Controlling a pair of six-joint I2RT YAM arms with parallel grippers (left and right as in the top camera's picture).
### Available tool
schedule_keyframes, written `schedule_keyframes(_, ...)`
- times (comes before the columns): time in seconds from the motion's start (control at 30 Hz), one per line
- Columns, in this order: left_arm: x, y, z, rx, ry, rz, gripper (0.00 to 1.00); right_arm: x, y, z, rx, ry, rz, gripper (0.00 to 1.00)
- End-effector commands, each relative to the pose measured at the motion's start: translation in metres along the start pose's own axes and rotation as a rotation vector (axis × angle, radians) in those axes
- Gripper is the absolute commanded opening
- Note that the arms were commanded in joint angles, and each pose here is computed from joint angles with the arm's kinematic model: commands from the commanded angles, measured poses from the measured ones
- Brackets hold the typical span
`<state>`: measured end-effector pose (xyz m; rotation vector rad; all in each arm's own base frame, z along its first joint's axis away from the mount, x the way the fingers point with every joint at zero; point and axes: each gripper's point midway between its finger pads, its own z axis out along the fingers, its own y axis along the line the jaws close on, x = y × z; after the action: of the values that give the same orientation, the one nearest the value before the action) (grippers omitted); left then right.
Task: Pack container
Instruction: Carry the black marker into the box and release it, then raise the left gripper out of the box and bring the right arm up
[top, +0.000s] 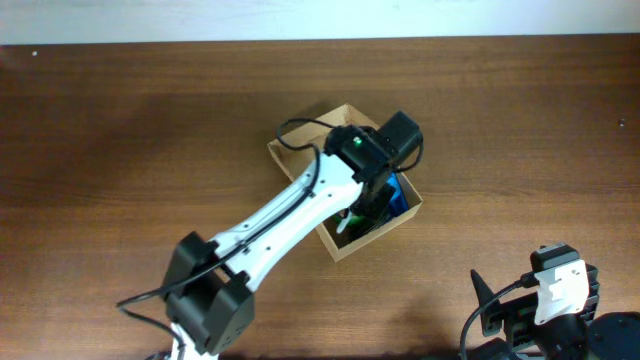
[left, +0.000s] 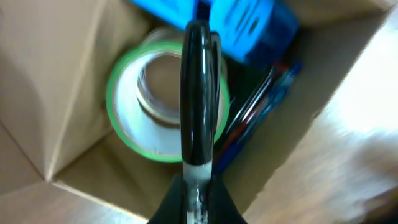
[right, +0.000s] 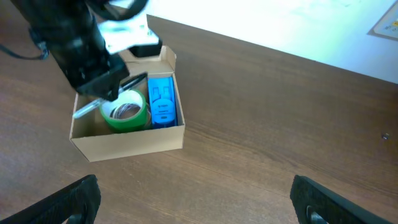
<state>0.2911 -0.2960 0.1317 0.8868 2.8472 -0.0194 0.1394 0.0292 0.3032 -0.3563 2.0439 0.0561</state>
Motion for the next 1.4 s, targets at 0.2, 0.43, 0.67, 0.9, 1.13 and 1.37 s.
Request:
schedule_keyframes(0.2, 0.016, -0.006, 0.023, -0.024, 0.112, 0.08, 0.02, 0.0, -0.004, 0.0, 0.023, 0.001, 0.013, 0.99)
schedule_keyframes(0.43, 0.016, -0.024, 0.028, -0.019, 0.103, 0.171, 0.02, 0.0, -0.004, 0.0, 0.023, 0.0, 0.013, 0.99)
schedule_keyframes(0.67, 0.011, -0.034, 0.041, -0.015, 0.097, 0.204, 0.02, 0.0, -0.004, 0.0, 0.023, 0.0, 0.013, 1.0)
schedule_keyframes(0.9, 0.001, -0.036, 0.033, -0.005, 0.063, 0.331, 0.02, 0.0, -0.004, 0.0, 0.023, 0.001, 0.013, 0.99)
schedule_keyframes(1.13, 0.0, -0.037, 0.032, -0.004, 0.059, 0.33, 0.21, 0.0, -0.004, 0.0, 0.023, 0.001, 0.013, 0.99)
schedule_keyframes(1.37, -0.011, -0.035, 0.022, 0.007, 0.02, 0.27, 0.43, 0.0, -0.004, 0.0, 0.023, 0.001, 0.013, 0.99)
